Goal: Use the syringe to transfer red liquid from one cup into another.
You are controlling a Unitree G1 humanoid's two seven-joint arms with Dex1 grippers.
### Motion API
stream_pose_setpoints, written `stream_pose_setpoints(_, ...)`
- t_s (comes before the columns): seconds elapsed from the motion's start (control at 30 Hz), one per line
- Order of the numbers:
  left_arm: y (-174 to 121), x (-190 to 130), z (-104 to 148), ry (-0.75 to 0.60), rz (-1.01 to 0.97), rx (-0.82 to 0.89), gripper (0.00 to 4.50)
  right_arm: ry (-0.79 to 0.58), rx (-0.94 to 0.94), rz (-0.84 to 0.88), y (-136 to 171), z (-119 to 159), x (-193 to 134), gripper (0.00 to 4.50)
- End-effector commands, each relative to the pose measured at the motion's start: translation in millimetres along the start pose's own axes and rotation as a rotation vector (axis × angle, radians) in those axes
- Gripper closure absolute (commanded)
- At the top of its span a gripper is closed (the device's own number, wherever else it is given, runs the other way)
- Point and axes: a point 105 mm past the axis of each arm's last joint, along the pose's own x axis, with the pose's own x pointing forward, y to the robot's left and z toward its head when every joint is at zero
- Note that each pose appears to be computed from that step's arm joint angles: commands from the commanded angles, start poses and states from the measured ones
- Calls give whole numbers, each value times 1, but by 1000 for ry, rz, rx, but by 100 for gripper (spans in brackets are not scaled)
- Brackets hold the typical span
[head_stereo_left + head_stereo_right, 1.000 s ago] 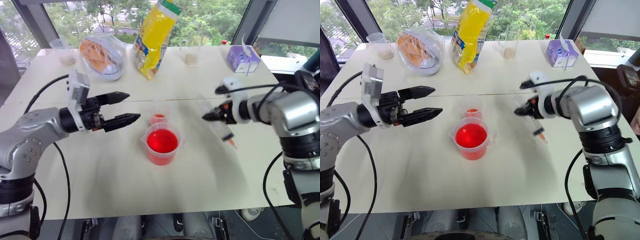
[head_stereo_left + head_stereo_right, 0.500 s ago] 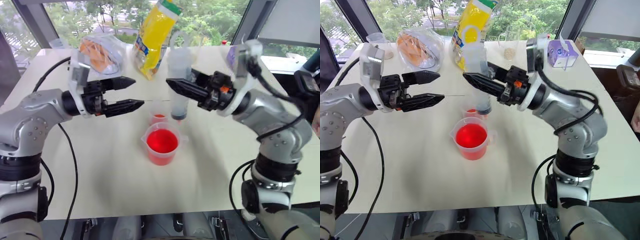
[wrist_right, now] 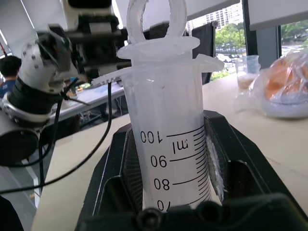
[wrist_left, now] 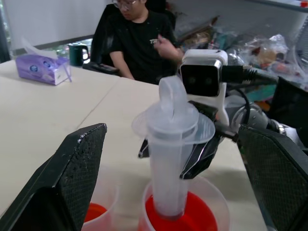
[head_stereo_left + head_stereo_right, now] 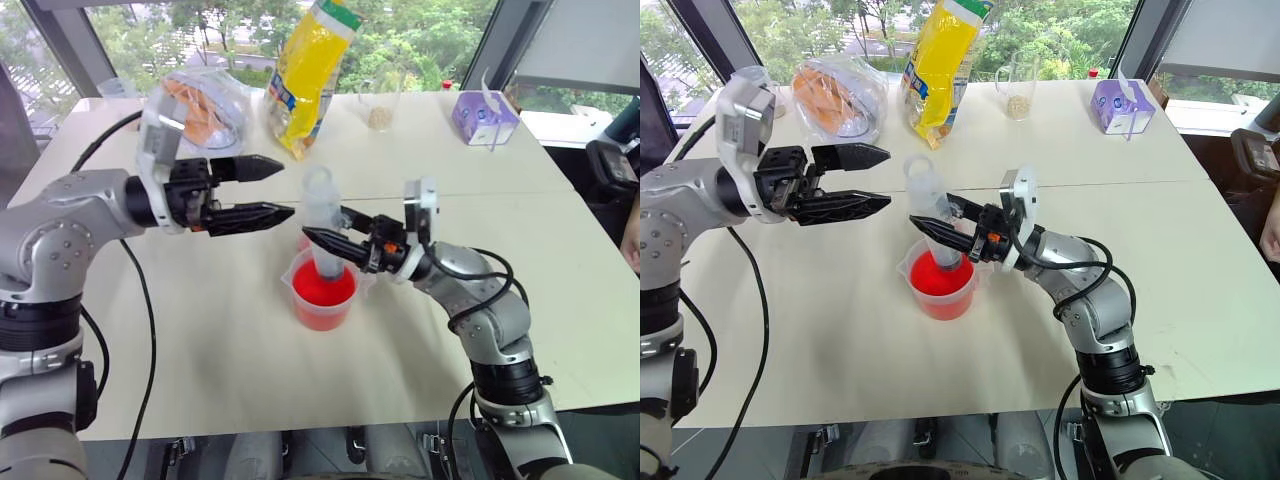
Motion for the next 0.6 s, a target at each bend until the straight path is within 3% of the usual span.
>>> stream_pose_setpoints(0.03, -10, 9, 5, -4, -47, 33, 0, -17, -40, 14, 3, 2, -1, 311)
stream_pose_setpoints(0.43, -15, 24, -3, -17, -120, -6, 0, -5, -54, 14, 4, 1, -1, 311)
stream_pose_setpoints(0.53, -15, 25, -2, -24, -123, -9, 88, -3, -56, 14, 4, 1, 0, 311)
stream_pose_setpoints(0.6, -15, 25, -2, -27, -125, -11, 190, -3, -55, 14, 3, 1, 0, 311)
